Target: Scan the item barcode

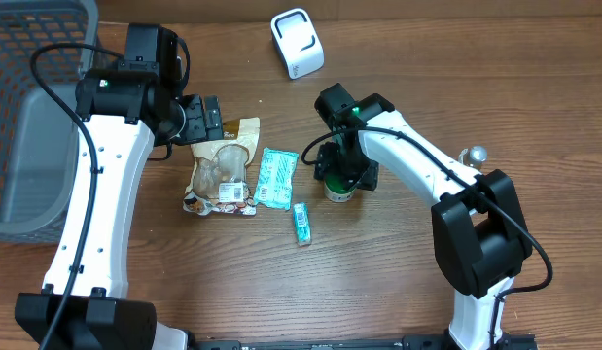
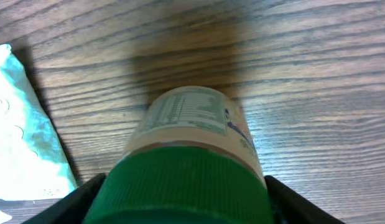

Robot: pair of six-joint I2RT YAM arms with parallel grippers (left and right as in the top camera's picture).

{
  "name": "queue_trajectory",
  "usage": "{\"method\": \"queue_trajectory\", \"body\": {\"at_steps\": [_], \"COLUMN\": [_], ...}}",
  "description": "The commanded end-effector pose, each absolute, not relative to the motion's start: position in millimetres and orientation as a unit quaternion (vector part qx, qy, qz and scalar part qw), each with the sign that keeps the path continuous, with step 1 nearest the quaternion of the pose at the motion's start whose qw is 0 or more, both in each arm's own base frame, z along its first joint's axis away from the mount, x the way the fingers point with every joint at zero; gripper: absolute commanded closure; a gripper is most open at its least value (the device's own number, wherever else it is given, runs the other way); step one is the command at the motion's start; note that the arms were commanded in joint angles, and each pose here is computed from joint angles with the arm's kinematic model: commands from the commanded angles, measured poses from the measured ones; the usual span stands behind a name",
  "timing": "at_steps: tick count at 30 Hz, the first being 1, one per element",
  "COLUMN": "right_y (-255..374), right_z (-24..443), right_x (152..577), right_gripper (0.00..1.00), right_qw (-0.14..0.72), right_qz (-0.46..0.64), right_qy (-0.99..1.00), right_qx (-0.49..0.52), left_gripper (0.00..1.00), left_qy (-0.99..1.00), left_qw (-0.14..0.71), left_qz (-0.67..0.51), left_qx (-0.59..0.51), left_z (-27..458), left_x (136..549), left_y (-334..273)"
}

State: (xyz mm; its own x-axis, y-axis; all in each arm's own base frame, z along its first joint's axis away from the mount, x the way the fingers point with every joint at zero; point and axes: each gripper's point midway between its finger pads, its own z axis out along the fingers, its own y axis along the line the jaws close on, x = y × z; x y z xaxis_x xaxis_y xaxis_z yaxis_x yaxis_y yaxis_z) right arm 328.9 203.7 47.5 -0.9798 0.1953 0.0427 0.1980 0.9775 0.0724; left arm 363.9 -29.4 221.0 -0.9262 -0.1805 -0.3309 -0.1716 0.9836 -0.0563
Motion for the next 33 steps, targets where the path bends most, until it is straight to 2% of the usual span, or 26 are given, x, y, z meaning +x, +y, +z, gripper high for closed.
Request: {"method": "queue_trajectory", "body": {"at_steps": [1,5,11,15,23,33], "right_y": [203.5,202.7,199.1,192.6,196.9,200.5], "right_z": [44.1,44.1,43.1,38.4,25.1,25.7], "right_x": [328.1,326.9,329.0,329.3,325.3,321.0], "right_gripper": [0.29,0.29,0.07,0.06,0.08,0.3], "right_qw": [0.018,0.02,0.013,0.012,0.023,0.036], "right_qz": [-0.032,-0.031,-0.02,0.0,0.009,-0.001], "right_qy": [-0.994,-0.996,-0.996,-0.994,-0.994,-0.993], "right_qx": [-0.102,-0.081,-0.087,-0.112,-0.106,-0.109], "left_gripper": [0.0,0.0,0.0,0.0,0.0,0.0], "left_qy": [0.983,0.983,0.983,0.983,0.983,0.983], "left_qw": [0.165,0.165,0.165,0.165,0.165,0.165], "left_qz": [-0.014,-0.014,-0.014,-0.014,-0.014,-0.014], "left_qx": [-0.085,-0.085,-0.085,-0.085,-0.085,-0.085], "left_z": [217.7,217.7,217.7,217.7,217.7,217.7], "left_x": [364.5,364.5,364.5,364.5,364.5,364.5], "left_y": [-30.7,-30.7,-30.7,-30.7,-30.7,-30.7]}}
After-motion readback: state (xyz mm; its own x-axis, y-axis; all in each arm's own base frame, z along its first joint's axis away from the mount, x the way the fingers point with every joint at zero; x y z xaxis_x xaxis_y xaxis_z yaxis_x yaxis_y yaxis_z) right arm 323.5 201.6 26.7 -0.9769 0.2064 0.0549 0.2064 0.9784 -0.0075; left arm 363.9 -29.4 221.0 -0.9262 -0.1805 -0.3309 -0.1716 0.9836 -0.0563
